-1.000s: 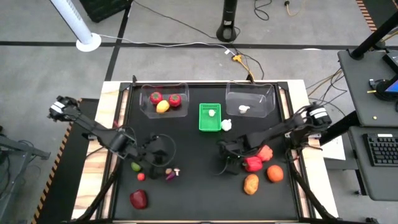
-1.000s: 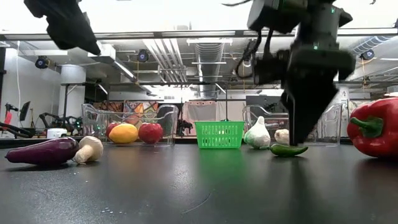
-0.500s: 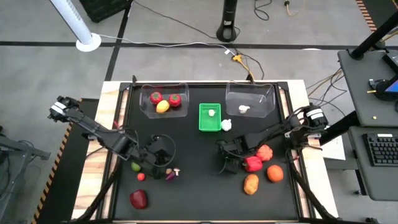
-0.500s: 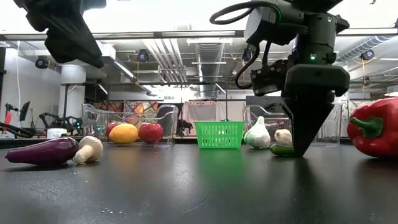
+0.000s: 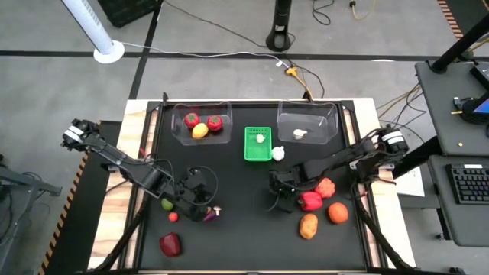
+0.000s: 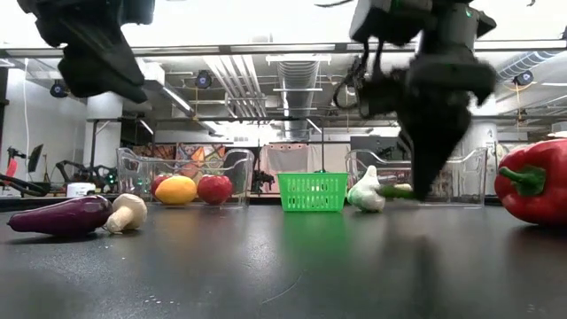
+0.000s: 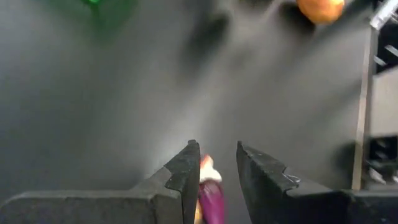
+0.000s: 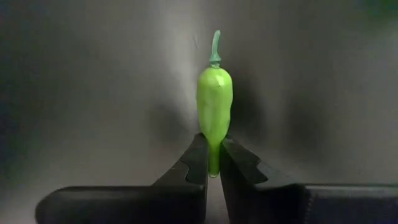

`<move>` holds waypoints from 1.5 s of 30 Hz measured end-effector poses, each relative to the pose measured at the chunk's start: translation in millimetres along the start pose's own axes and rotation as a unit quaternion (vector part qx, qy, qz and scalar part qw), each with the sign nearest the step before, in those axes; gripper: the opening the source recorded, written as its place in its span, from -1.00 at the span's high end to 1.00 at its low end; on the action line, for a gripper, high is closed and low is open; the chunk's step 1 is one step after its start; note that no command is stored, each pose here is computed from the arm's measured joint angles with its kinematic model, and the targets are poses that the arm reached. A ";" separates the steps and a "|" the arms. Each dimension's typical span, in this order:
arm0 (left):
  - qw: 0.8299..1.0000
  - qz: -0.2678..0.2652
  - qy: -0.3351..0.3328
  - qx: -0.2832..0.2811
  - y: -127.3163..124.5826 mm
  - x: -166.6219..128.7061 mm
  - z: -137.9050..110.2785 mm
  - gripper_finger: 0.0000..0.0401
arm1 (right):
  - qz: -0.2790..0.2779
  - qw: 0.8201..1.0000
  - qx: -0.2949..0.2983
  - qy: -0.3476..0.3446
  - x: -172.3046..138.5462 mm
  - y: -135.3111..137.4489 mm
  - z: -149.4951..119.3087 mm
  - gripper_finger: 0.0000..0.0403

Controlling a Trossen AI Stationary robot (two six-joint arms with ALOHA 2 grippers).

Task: Sort produce into baskets
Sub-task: Put the green chili into the green basket, then put the small potato into the green basket

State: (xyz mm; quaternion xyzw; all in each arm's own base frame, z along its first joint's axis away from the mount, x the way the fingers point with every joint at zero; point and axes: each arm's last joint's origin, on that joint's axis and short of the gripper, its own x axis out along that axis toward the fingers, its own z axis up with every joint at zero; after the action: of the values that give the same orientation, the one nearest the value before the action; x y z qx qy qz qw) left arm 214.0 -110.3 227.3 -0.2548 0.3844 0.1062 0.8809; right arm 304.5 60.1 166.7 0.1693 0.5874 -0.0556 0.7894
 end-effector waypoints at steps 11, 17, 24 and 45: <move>0.995 -0.041 0.070 -0.062 -2.7 -0.5 -4.3 0.56 | 0.054 0.988 0.045 -0.140 -86.6 -18.3 22.3 0.91; 0.990 -0.037 0.072 -0.119 -2.6 -0.9 -4.2 0.56 | 0.041 0.974 0.090 -0.204 -116.3 -51.9 52.7 0.91; 0.987 -0.035 0.075 -0.135 -3.0 -1.7 -5.4 0.56 | -0.003 0.970 0.118 -0.215 -115.1 -95.4 86.4 0.91; 0.978 0.007 0.108 -0.177 -1.9 15.7 -14.6 0.33 | -0.031 0.972 0.164 -0.162 -81.0 -121.8 105.4 0.34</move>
State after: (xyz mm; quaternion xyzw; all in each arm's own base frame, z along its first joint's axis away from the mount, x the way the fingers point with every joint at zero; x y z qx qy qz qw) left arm 216.3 -119.8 208.1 -0.4138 0.4546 0.1506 0.7742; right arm 340.8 -98.1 245.3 0.2674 0.4390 -0.2021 0.8336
